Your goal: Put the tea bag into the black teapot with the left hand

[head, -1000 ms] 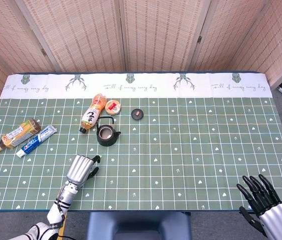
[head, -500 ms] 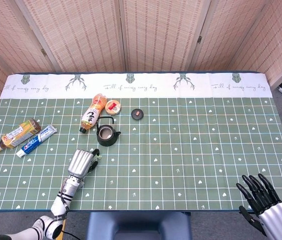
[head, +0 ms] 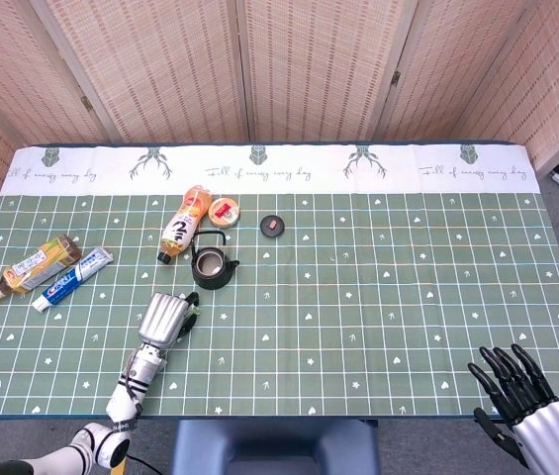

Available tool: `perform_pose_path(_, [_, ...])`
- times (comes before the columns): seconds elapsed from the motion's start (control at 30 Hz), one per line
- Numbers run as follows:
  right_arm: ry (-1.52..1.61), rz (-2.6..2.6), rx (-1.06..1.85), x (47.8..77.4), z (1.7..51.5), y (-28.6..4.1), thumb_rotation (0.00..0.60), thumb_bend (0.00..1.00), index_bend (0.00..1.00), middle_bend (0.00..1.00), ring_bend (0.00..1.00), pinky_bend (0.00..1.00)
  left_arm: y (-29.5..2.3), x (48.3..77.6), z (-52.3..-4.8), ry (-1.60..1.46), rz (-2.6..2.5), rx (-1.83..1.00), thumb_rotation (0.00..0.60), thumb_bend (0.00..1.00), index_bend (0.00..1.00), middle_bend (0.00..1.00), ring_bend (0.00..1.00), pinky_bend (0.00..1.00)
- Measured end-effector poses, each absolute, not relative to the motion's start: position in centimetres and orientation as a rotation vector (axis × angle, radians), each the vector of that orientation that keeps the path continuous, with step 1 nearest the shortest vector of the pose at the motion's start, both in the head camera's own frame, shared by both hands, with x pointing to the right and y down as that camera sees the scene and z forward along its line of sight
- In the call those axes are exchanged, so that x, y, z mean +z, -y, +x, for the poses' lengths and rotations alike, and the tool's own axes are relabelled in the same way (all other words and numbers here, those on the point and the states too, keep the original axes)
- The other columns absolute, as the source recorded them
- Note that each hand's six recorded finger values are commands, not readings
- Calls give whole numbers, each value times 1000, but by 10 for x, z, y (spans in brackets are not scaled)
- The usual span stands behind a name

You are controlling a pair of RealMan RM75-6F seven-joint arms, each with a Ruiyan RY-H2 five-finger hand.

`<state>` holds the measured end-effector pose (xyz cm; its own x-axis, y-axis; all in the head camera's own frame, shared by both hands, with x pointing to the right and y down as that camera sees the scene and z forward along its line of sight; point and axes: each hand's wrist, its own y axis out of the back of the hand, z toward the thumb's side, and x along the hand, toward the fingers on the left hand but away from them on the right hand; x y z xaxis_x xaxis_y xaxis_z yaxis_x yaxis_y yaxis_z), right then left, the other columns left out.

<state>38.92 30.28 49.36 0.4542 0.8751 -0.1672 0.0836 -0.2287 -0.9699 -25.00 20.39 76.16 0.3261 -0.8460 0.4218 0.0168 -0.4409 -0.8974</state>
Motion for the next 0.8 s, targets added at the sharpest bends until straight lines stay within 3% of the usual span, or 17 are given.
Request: perform_pose_path(0.8, [842,-1643,930,494,389,-303,600,366,0,0,67,0,-198,768,-246,-737,-1700,-1257,600,360,539,1000,1000,1000])
